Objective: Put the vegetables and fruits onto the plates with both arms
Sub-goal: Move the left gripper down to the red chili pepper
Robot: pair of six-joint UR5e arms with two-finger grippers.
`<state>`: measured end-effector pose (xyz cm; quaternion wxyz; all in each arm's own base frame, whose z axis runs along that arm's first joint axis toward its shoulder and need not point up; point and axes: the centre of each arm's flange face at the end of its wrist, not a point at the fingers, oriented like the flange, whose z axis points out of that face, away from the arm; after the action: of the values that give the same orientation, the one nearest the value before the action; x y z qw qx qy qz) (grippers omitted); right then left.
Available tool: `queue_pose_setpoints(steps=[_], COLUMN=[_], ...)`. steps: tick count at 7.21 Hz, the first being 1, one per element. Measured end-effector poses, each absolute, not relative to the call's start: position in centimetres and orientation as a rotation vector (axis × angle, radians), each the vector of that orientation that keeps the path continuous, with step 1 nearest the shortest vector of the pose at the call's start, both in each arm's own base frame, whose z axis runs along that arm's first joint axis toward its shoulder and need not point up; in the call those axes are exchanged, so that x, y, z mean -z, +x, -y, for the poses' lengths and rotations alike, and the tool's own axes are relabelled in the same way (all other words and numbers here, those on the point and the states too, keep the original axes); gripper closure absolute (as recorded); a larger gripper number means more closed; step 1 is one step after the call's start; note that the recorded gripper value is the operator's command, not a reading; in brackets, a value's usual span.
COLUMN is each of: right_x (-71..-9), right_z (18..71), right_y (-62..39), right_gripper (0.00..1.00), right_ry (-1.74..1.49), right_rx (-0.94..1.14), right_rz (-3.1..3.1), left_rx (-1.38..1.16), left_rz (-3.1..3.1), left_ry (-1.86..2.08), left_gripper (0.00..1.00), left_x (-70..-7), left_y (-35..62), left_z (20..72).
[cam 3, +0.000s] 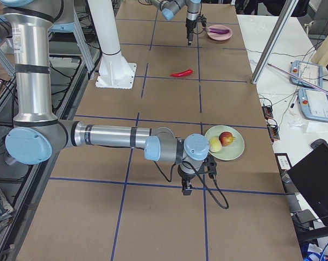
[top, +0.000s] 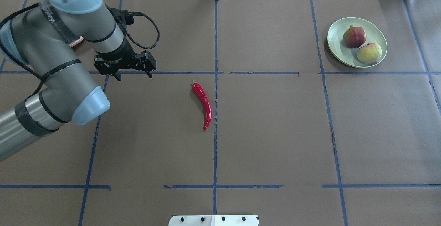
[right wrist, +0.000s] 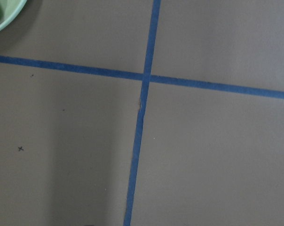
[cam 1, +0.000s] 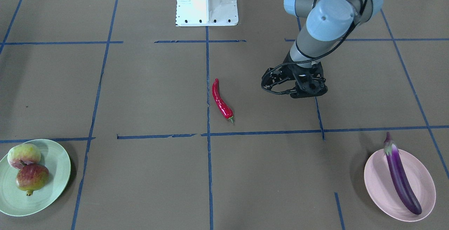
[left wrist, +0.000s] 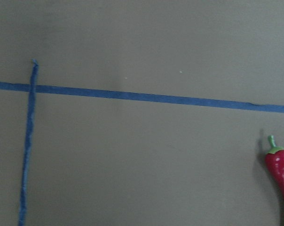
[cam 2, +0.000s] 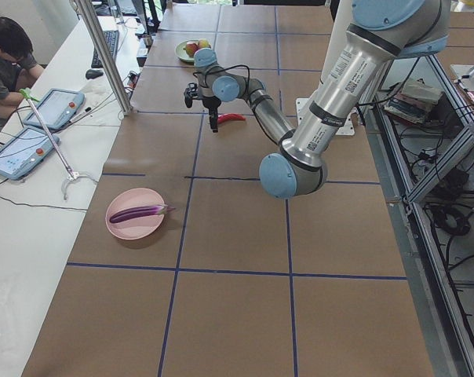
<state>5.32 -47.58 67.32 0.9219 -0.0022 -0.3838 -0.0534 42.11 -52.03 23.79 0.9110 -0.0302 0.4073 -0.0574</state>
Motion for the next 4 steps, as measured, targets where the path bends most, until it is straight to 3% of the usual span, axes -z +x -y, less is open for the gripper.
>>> queue_pose_setpoints(steps=[4], right_x=[-66.6], right_z=[46.5], right_y=[5.4], right_gripper=[0.0], right_ry=[0.012], right_rx=[0.094], right_rz=[0.802], left_rx=[0.292], left_rz=[-0.819], left_ry=[-0.039], left_gripper=[0.01], left_x=[-20.5], left_y=[55.6], left_z=[53.2])
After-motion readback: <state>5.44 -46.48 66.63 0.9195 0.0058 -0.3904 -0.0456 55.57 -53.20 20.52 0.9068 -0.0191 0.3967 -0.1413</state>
